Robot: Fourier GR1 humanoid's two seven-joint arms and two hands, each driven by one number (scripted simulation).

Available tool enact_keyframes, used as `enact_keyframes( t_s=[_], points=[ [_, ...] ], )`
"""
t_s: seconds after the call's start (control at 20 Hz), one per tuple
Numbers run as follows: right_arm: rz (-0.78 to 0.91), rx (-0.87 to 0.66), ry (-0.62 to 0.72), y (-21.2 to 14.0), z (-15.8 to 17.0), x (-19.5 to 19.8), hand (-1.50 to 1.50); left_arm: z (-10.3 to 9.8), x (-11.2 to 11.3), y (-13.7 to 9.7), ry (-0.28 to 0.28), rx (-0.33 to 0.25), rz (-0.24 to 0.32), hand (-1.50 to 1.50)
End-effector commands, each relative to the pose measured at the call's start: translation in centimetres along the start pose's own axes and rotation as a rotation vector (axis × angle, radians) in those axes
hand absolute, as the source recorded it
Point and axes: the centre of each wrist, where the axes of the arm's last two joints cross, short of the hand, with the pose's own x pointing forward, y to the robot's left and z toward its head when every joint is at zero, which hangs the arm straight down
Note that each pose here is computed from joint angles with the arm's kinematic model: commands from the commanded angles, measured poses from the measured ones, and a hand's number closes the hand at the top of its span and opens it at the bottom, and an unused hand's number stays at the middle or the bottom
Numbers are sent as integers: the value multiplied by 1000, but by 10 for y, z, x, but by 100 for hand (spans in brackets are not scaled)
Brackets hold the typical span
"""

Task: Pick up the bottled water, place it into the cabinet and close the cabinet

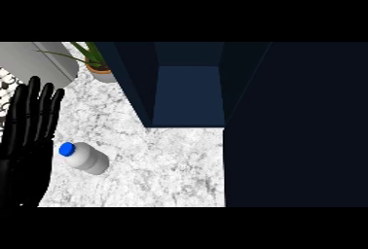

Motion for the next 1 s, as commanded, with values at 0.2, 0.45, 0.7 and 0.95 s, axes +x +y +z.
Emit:
enact_keyframes(
  t_s=[0.2, 0.45, 0.7, 0.95],
  points=[
    [-20, -11, -9, -4, 24, 25, -150, 17, 1, 36, 60, 395, -223, -150],
    [-163, 59, 272, 15, 50, 13, -150, 26, 0, 21, 319, 551, -50, -150],
    [-176, 35, 274, 10, 76, 70, -150, 40, 32, -6, 322, 586, -64, -150],
    [-185, 35, 288, 16, 82, 80, -150, 32, 32, -28, 377, 616, -82, -150]
  ],
)
